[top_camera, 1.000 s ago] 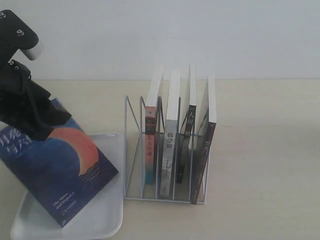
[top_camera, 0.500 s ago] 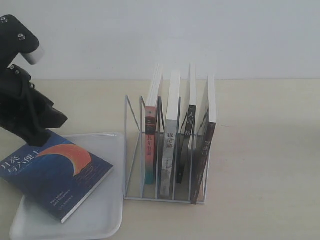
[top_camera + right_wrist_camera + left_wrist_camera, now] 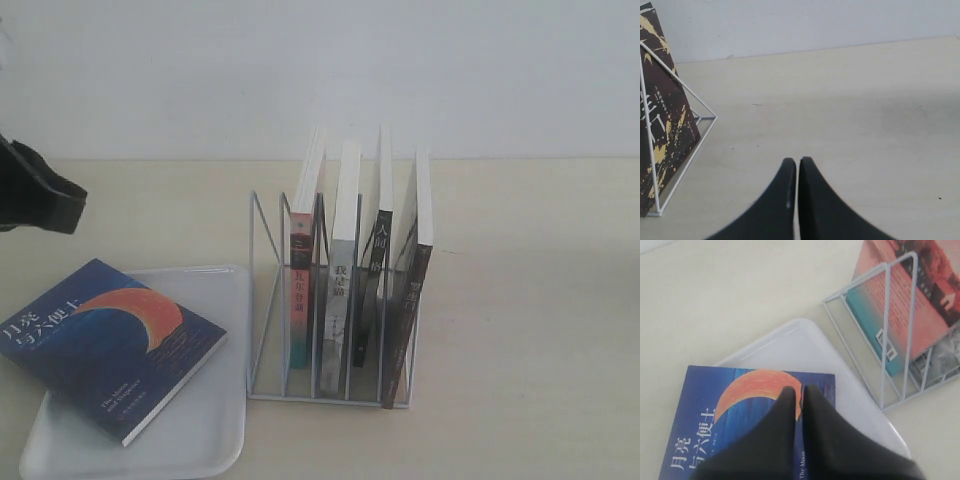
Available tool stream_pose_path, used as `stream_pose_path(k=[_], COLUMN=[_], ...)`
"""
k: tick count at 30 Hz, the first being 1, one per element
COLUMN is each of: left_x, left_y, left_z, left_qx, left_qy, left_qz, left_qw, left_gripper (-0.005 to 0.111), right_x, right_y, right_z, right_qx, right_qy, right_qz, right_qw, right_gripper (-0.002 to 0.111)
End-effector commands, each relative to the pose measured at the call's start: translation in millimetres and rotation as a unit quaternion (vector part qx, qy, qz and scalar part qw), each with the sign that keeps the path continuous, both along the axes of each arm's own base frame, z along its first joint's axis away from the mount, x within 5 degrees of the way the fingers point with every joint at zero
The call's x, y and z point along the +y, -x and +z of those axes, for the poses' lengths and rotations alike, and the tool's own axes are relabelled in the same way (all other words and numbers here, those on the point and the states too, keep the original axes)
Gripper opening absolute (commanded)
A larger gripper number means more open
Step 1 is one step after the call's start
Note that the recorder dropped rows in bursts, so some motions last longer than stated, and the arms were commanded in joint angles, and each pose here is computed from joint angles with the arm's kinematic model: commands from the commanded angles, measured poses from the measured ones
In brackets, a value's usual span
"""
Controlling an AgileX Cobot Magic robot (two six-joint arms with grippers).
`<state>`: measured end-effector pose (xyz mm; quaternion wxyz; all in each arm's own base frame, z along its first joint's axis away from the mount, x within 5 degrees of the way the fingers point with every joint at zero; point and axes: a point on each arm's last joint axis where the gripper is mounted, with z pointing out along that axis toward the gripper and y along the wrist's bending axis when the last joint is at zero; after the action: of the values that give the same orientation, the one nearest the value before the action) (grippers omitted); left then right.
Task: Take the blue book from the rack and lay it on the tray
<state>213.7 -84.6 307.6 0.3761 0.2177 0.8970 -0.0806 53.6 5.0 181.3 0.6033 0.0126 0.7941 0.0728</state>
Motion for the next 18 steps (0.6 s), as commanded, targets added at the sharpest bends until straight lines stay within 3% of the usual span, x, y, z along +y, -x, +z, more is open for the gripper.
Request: stream_pose_path(k=[1, 18], left_x=[2.9, 3.1], left_y=[6.6, 7.2], left_z=[9.3, 10.4], left_qx=[-0.013, -0.017], left_qy=[0.032, 0.033], left_qz=[0.027, 0.027], left_qw=[0.999, 0.999], left_gripper=[0.005, 0.005], right_x=[-0.1, -0.1], right_y=[0.0, 0.0], right_z=[1.8, 1.8], right_qx=[-0.010, -0.010], right_qy=[0.004, 0.004], right_qz=[0.000, 0.000], right_qw=[1.000, 1.000], right_gripper=[0.001, 0.001])
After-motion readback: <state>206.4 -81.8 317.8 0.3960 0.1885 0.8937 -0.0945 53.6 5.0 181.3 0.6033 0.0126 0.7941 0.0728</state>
